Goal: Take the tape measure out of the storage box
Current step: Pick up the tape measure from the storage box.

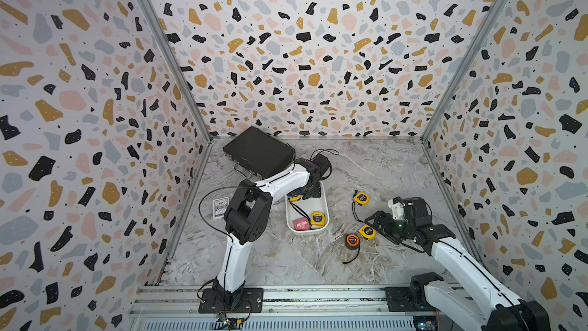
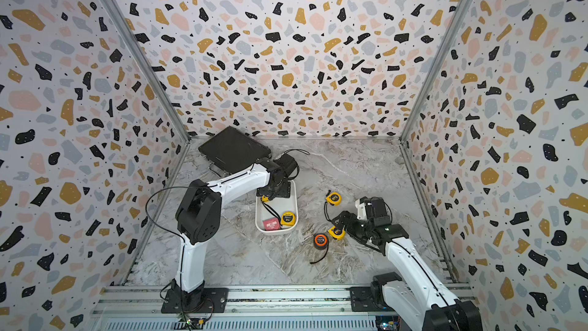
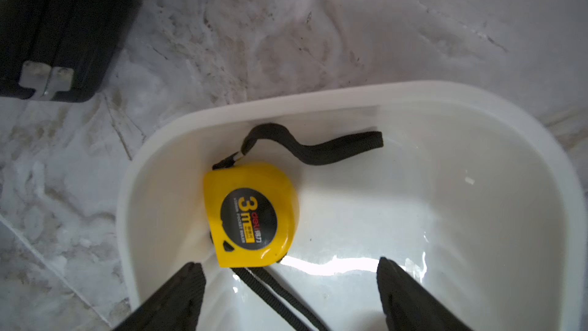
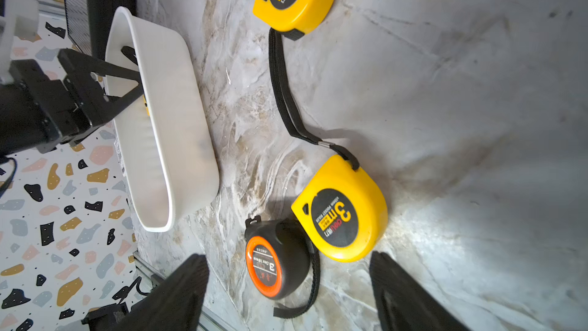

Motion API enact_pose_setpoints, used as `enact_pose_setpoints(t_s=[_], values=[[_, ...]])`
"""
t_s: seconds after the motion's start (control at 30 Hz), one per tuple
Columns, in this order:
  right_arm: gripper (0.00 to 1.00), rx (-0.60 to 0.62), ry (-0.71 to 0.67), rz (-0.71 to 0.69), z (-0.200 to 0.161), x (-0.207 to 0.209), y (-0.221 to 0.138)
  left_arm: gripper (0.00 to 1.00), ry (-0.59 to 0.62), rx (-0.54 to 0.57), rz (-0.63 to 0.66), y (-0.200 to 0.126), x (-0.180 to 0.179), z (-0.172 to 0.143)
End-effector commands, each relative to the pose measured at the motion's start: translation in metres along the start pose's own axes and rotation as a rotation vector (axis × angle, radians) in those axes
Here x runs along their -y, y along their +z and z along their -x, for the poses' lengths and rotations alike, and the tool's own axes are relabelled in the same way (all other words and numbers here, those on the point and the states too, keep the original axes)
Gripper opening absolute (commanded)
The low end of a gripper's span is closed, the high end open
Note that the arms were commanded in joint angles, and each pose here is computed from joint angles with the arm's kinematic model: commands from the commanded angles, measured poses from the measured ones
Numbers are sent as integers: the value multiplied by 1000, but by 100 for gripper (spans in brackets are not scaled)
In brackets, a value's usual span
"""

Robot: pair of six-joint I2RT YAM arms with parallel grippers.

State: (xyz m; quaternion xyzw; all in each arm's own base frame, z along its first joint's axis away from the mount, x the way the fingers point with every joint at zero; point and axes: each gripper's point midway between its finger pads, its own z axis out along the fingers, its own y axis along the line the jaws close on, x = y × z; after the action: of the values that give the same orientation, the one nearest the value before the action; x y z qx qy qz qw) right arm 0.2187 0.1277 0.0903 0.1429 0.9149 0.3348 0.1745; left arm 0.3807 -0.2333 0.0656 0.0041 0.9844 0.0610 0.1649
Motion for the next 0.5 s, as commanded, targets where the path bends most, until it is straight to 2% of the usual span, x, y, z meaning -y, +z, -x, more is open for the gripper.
enact_pose_setpoints(t_s=[0.0,0.47], values=[[85,7,-29,19,7,-10,-4,89,-42,14,39,10,-9,3],[85,-6,-50,14,10,-12,-2,88,-114,2,38,26,-12,-8]])
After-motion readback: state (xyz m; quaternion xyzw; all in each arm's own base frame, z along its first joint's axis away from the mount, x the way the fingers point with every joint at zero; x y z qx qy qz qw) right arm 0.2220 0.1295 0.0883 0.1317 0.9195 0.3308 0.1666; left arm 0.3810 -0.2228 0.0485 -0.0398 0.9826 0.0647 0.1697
